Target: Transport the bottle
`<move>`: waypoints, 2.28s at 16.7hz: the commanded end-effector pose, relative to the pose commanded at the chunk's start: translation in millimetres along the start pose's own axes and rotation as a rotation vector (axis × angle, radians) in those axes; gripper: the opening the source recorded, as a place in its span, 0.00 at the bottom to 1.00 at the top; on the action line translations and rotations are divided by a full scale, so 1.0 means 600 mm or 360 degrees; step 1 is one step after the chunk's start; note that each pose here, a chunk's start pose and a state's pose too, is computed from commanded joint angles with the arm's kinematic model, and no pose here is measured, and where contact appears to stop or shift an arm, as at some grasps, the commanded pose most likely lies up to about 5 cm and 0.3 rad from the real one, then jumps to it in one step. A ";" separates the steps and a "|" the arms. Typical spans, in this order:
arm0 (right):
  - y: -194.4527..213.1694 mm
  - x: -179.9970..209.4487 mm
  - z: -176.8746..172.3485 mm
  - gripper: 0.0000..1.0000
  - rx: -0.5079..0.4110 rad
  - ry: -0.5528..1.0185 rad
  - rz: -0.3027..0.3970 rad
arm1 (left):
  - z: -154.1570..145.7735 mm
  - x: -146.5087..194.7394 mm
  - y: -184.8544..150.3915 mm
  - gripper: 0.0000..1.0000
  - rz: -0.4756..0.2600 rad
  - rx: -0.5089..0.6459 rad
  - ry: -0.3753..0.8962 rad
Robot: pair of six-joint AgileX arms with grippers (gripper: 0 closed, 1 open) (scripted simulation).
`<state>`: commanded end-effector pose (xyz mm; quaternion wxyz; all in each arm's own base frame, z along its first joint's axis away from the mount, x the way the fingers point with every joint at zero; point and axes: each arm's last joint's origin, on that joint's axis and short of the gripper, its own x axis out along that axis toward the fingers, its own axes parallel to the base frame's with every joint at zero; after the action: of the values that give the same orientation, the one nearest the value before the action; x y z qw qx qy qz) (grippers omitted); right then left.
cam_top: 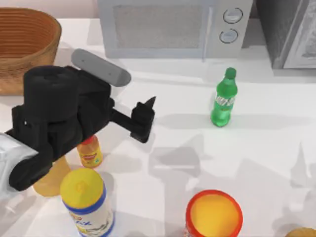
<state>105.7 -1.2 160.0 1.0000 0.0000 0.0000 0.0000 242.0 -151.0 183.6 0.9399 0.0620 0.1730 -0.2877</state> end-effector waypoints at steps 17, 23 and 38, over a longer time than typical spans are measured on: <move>0.000 0.000 0.000 1.00 0.0000 0.0000 0.0000 | -0.041 0.172 -0.124 1.00 -0.0315 0.0099 0.0048; 0.000 0.000 0.000 1.00 0.0000 0.0000 0.0000 | -0.028 0.253 -0.159 1.00 -0.0321 0.0102 0.0046; 0.000 0.000 0.000 1.00 0.0000 0.0000 0.0000 | -0.050 0.332 -0.156 0.70 -0.0318 0.0100 0.0046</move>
<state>105.7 -1.2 160.0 1.0000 0.0000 0.0000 0.0000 334.9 -325.7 82.3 0.9015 0.0782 0.1829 -0.3843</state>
